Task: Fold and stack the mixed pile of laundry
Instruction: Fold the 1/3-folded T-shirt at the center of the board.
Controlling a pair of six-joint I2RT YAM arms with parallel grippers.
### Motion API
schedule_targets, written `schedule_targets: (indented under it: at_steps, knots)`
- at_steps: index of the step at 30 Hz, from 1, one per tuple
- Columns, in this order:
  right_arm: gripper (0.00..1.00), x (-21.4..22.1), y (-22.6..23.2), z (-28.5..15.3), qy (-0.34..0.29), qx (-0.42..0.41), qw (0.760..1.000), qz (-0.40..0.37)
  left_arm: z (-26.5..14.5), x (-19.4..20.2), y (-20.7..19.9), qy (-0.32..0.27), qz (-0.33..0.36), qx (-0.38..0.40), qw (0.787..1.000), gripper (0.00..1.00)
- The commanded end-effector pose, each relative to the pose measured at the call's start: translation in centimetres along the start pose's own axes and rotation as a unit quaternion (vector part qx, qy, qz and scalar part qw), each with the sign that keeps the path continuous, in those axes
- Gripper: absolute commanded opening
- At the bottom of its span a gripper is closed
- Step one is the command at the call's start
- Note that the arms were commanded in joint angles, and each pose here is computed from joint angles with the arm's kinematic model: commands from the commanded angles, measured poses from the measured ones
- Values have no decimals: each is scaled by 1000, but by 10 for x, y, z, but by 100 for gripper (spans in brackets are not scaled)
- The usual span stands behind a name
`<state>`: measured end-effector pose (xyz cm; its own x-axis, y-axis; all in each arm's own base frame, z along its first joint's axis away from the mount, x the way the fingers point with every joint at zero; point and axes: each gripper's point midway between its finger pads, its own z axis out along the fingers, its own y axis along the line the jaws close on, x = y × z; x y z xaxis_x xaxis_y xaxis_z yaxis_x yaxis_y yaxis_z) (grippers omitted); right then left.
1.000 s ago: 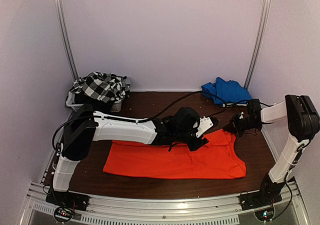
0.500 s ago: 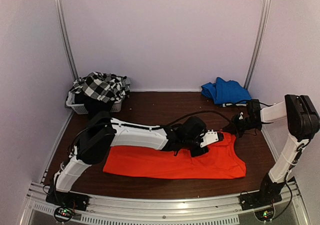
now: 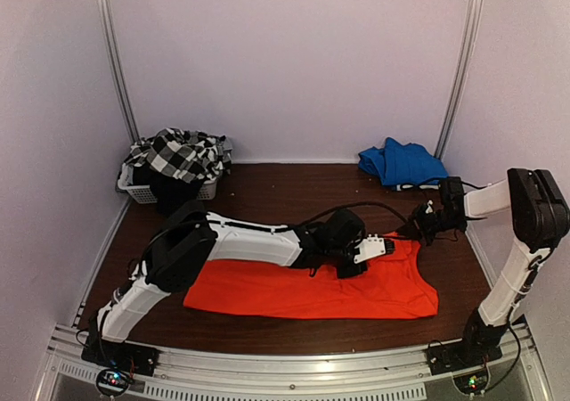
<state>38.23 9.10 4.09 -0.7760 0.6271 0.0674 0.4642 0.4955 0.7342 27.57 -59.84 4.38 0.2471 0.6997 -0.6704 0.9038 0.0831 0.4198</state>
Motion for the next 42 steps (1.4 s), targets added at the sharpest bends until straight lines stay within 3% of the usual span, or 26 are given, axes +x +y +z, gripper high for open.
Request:
schedule_targets:
  at_steps: [1, 15, 20, 25, 31, 42]
  knots:
    - [0, -6, 7, -2, -5, -4, 1000, -16, 5, -14, 2, -26, 16, 0, 1000, 41]
    - [0, -10, 6, 5, 8, 1, 1000, -21, 13, -21, 0, -42, 21, 4, 999, 39]
    - [0, -10, 6, 6, 11, 2, 1000, -22, 14, -23, -4, -48, 25, 14, 998, 27]
    - [0, -10, 8, 5, 12, 0, 1000, -26, 8, -38, 6, -62, 17, 3, 998, 0]
    - [0, -8, 27, -12, 3, -12, 999, -40, -8, -48, 25, -63, 24, -18, 998, 0]
    - [0, 19, 45, -49, -10, -37, 998, -45, -44, -46, 16, -72, 40, 34, 996, 0]
